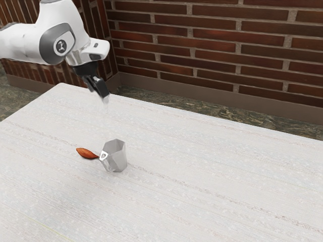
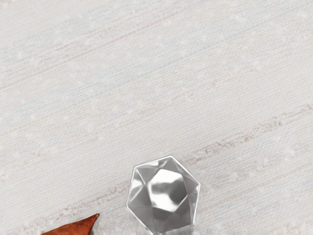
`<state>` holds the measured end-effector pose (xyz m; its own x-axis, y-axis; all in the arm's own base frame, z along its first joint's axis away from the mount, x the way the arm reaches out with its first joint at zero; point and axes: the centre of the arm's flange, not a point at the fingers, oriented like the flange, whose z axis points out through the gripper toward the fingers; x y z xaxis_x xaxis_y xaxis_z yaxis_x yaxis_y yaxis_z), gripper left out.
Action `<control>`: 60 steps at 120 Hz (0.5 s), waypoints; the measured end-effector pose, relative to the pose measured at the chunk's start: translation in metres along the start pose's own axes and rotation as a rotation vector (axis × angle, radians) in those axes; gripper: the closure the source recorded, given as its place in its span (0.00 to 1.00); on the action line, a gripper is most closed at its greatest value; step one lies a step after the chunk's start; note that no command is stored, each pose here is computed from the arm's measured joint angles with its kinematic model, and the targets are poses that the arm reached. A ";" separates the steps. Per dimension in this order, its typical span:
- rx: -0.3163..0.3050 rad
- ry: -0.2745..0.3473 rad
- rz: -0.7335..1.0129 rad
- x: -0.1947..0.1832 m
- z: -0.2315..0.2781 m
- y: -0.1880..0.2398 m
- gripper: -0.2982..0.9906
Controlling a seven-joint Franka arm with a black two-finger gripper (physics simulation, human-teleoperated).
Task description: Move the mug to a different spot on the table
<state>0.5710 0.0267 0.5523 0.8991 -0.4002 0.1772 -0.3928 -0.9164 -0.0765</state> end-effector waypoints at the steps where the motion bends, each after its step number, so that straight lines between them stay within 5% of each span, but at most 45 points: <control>1: 0.002 -0.002 -0.001 0.001 -0.004 0.001 0.23; 25: 0.010 -0.046 -0.035 0.017 -0.088 0.023 0.23; 60: -0.028 -0.171 -0.157 -0.001 -0.091 0.024 0.23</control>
<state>0.5435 0.0055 0.6392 0.9683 -0.2492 0.0159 -0.2486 -0.9680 -0.0336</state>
